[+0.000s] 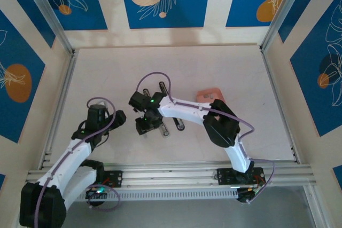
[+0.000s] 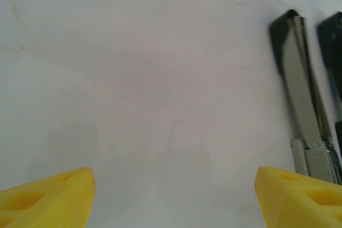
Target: Load the staples into the stapler
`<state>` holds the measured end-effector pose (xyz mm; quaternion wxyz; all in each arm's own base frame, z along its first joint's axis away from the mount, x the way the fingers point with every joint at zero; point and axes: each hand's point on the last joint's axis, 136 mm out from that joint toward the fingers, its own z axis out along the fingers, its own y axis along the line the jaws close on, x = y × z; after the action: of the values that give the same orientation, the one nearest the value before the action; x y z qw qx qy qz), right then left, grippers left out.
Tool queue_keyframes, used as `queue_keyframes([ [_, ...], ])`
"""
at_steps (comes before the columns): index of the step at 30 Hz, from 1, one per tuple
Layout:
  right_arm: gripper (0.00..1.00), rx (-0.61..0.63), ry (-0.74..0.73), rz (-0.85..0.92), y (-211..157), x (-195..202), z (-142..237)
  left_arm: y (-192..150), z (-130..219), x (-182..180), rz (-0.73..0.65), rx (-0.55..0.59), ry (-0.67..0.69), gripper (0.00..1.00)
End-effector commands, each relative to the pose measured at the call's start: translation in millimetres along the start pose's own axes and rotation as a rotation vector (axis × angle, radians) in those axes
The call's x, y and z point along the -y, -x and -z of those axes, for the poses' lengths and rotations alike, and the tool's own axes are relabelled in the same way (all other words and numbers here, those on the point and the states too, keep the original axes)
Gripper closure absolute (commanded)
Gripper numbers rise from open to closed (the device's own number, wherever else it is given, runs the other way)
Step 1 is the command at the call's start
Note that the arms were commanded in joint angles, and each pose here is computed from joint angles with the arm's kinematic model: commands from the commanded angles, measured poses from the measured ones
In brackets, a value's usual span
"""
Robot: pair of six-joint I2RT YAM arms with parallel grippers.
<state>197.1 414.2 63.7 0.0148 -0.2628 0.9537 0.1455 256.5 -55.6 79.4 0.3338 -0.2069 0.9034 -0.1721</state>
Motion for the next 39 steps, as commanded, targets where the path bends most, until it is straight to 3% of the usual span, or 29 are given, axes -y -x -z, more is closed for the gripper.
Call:
queue_keyframes([
  [1, 0.60, -0.077, -0.069, -0.037, -13, 6, -5, -6, -1, -9, 0.127, -0.026, 0.007, 0.22],
  [18, 0.61, -0.129, -0.106, -0.028, -6, 3, -36, -7, -2, -19, 0.181, -0.026, -0.005, 0.22],
  [39, 0.73, -0.133, -0.170, -0.028, 3, 11, -55, -6, -1, -20, 0.182, -0.034, -0.012, 0.22],
])
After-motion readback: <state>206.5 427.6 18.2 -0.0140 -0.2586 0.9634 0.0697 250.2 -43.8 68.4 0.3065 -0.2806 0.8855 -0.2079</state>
